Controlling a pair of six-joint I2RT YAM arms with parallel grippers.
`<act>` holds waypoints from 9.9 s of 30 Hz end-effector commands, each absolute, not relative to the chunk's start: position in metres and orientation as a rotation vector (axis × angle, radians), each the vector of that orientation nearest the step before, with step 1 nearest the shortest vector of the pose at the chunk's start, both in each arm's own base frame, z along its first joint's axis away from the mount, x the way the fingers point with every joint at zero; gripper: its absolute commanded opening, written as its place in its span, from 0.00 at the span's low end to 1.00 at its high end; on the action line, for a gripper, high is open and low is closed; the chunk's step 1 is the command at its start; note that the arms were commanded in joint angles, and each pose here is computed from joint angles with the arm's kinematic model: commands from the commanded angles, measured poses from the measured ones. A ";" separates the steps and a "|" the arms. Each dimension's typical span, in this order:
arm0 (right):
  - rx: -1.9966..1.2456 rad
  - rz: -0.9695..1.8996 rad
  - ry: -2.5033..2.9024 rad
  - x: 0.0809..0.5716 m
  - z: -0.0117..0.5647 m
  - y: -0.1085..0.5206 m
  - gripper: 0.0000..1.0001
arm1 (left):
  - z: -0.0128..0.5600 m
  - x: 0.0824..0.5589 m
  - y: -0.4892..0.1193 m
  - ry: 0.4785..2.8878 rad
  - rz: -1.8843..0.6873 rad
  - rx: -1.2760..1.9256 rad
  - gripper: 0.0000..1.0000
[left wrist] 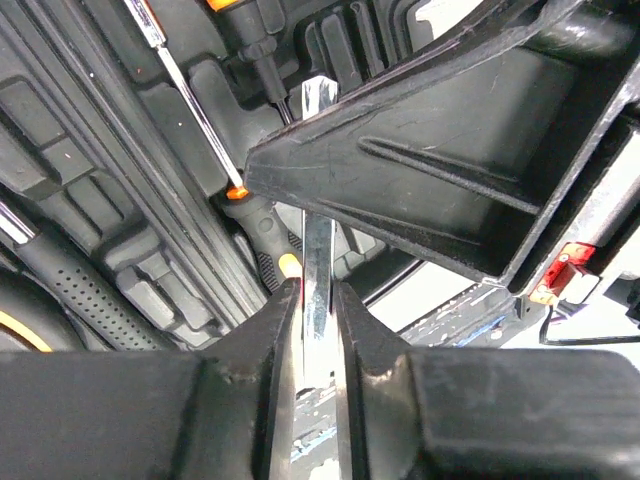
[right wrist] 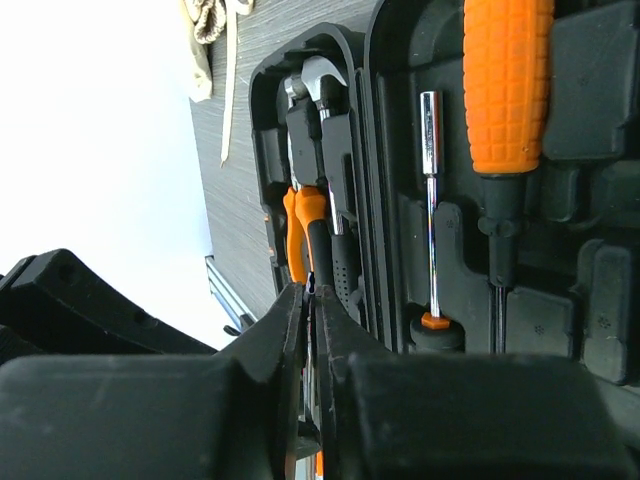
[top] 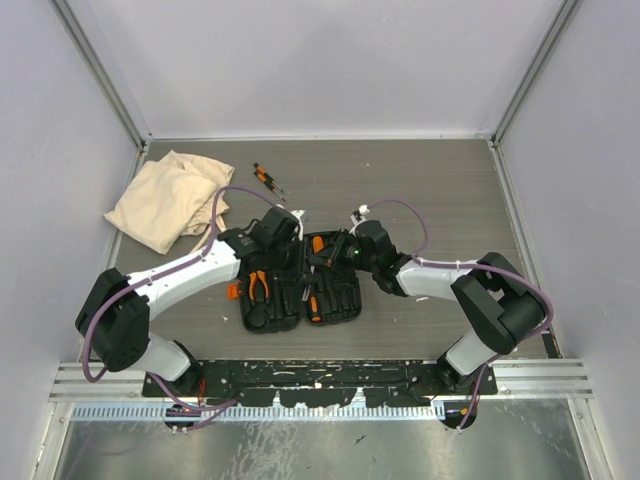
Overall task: Sort the tools into containers
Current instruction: Pick up the utility knife at the center of the board, then place the utility knife in the storage box.
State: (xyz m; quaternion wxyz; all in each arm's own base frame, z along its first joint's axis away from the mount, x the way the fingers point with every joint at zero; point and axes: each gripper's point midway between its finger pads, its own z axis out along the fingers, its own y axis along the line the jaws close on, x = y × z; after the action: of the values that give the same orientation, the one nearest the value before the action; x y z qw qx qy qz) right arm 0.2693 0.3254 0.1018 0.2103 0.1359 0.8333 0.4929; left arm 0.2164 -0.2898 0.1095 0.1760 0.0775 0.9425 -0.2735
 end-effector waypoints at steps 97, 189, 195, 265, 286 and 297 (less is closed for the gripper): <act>0.126 1.539 1.766 0.245 0.258 0.288 0.58 | 0.232 0.195 -0.323 2.185 -1.194 0.221 0.00; -0.118 0.541 2.224 0.280 0.122 0.350 0.36 | 0.161 0.248 -0.134 2.412 -0.594 -0.336 0.52; -0.048 0.521 2.216 0.262 0.124 0.311 0.31 | 0.154 0.249 -0.156 2.446 -0.593 -0.291 0.50; 0.106 0.560 2.292 0.221 0.089 0.253 0.20 | 0.056 0.258 -0.251 2.660 -0.328 -0.095 0.05; 0.103 0.551 2.302 0.221 0.086 0.253 0.20 | 0.020 0.246 -0.238 2.785 -0.130 -0.076 0.00; 0.093 0.569 2.264 0.226 0.101 0.256 0.20 | 0.075 0.266 -0.255 2.647 -0.272 0.005 0.06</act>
State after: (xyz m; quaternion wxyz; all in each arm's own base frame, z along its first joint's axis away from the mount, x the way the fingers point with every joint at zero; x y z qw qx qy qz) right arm 0.2152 0.2493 0.0794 0.3662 0.0282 0.9069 0.2064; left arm 0.2473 -0.2419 0.0426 0.1858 -0.0234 0.9798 -0.0705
